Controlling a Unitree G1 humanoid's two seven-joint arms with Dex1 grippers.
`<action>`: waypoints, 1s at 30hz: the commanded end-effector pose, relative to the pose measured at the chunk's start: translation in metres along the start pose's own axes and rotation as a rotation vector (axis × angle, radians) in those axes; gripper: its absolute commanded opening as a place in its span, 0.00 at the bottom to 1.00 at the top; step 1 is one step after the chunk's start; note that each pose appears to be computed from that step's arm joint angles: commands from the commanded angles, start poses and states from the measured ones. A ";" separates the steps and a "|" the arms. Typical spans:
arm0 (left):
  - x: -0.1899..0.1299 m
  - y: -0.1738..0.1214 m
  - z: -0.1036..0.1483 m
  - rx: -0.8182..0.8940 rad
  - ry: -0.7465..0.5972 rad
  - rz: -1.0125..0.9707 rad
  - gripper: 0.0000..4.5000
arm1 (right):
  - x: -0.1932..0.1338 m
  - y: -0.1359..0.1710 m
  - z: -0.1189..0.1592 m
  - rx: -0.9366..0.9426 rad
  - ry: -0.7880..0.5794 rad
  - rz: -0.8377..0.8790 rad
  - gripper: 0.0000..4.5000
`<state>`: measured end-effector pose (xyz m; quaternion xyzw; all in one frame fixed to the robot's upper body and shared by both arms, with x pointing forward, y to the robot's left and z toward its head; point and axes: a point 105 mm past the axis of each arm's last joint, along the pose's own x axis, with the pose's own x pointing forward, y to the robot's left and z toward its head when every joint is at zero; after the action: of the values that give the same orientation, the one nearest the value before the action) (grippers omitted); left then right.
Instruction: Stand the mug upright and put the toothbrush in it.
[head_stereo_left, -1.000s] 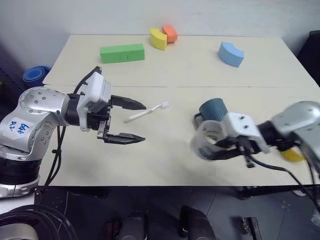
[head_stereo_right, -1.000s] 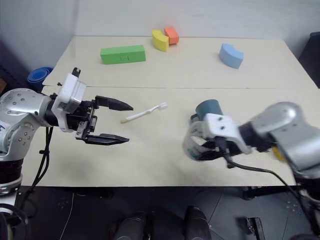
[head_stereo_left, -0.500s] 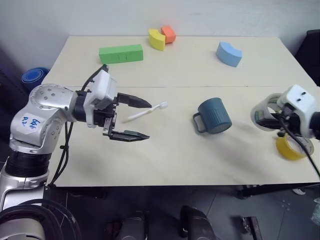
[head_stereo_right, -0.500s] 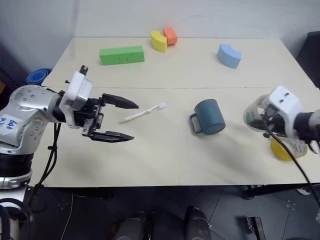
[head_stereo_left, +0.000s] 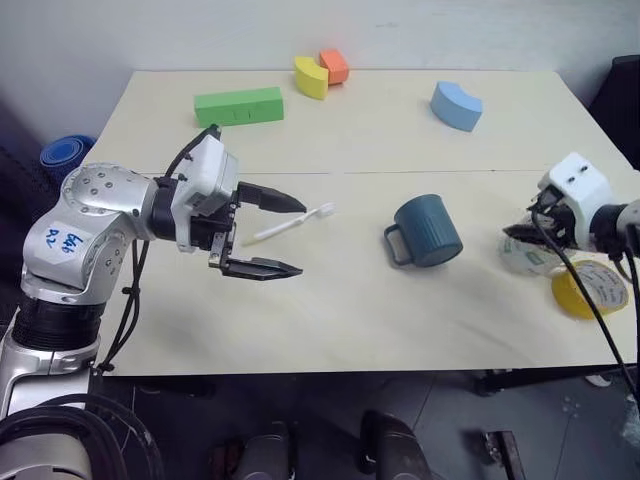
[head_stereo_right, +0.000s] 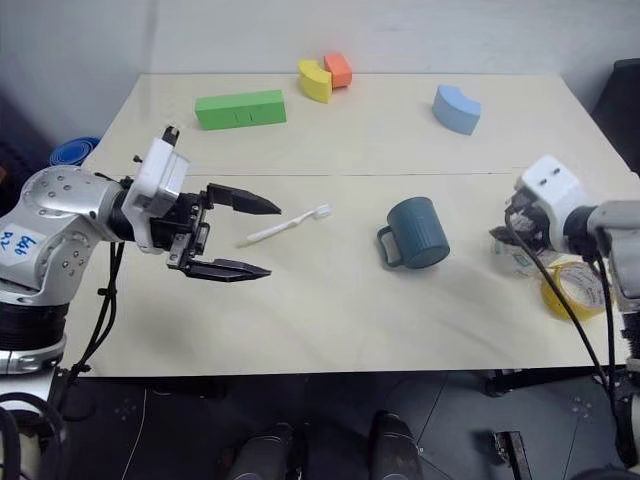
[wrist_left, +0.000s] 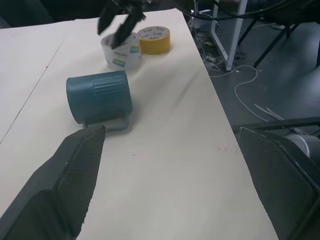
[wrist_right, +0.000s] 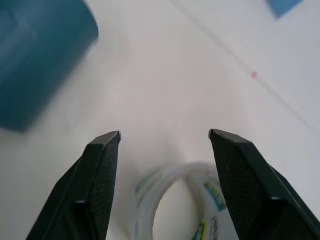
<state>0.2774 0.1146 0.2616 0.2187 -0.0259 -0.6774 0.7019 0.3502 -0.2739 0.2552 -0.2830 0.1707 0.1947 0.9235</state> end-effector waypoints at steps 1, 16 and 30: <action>-0.007 -0.002 0.009 0.039 0.000 0.025 1.00 | -0.012 0.028 0.051 0.039 -0.149 0.056 0.66; -0.002 0.009 0.012 0.053 -0.014 0.045 1.00 | 0.056 0.156 0.041 0.102 -0.093 0.213 0.38; 0.000 0.009 0.010 0.068 -0.011 0.043 1.00 | 0.090 0.156 0.016 0.140 -0.005 0.140 0.38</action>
<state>0.2839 0.1117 0.2666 0.2263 -0.0400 -0.6633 0.7122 0.3559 -0.1180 0.1546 -0.1976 0.2148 0.2605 0.9203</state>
